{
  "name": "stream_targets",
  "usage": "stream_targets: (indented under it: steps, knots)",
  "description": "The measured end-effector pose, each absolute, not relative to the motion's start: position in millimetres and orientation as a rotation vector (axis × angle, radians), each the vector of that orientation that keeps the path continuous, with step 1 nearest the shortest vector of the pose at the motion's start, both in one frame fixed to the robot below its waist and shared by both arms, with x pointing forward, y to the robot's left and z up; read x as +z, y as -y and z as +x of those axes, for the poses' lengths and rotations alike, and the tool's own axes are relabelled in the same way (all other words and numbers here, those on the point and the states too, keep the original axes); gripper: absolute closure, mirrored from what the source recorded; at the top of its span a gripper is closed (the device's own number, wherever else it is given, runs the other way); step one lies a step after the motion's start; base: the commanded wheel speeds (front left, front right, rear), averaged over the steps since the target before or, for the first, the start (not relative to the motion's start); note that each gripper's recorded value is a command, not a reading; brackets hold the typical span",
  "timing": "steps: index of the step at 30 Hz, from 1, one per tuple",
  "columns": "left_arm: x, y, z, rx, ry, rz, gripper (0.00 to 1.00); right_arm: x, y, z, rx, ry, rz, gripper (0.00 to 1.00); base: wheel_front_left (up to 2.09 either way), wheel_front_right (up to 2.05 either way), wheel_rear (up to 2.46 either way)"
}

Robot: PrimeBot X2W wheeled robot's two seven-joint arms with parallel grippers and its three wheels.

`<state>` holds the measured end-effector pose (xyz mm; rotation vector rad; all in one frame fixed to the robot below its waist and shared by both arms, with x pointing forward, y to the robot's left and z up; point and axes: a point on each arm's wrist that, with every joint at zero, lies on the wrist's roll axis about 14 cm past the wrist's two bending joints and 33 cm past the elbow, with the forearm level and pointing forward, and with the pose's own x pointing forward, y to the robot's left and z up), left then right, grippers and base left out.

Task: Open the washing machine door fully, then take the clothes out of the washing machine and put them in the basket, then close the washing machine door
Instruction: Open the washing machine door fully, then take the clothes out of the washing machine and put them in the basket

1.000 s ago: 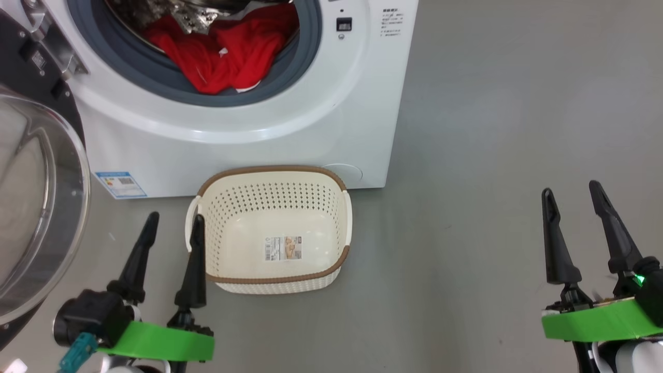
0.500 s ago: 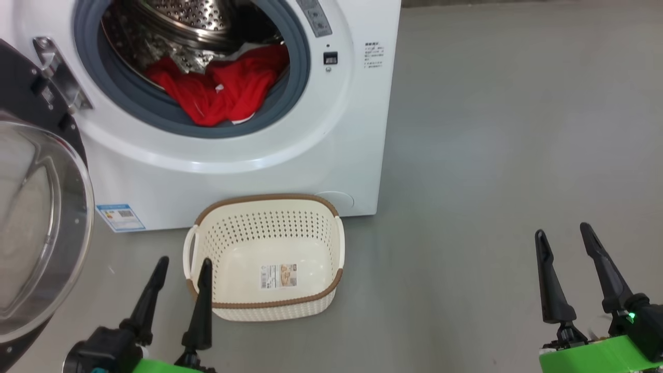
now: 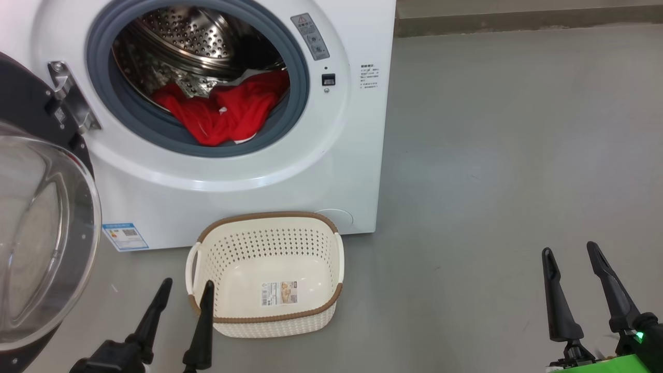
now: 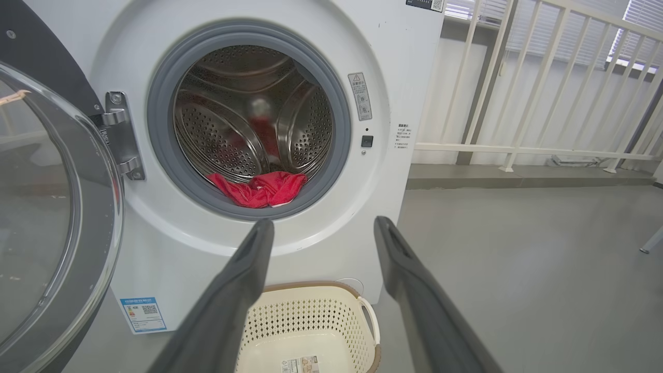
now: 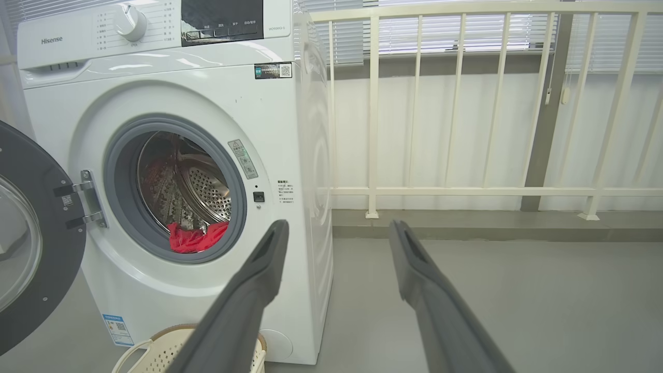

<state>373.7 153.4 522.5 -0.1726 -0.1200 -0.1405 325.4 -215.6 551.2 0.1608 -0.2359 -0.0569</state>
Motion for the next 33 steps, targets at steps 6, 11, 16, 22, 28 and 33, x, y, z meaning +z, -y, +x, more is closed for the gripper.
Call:
stream_targets:
  steps: [6,11,16,22,28,33]
  knots:
    - [524,-153,372,-0.146,0.123,-0.168,0.00,555,216,324,-0.058,0.248,0.166,0.00,0.00,0.00,0.00]
    - [526,-154,371,-0.142,0.128,-0.160,0.00,556,216,324,-0.056,0.252,0.166,0.00,0.01,-0.01,0.00]
    - [527,-152,370,-0.156,0.132,-0.152,0.00,558,215,323,-0.054,0.258,0.167,0.00,0.43,-0.43,0.00]
    - [529,-150,368,-0.163,0.135,-0.158,0.00,559,215,323,-0.053,0.262,0.167,0.00,1.16,-1.16,0.00]
    - [528,-149,368,-0.169,0.133,-0.155,0.00,558,213,324,-0.048,0.260,0.168,0.00,1.72,-1.72,0.00]
    - [533,-148,367,-0.173,0.149,-0.173,0.00,557,212,325,-0.043,0.256,0.169,0.00,1.24,-1.24,0.00]
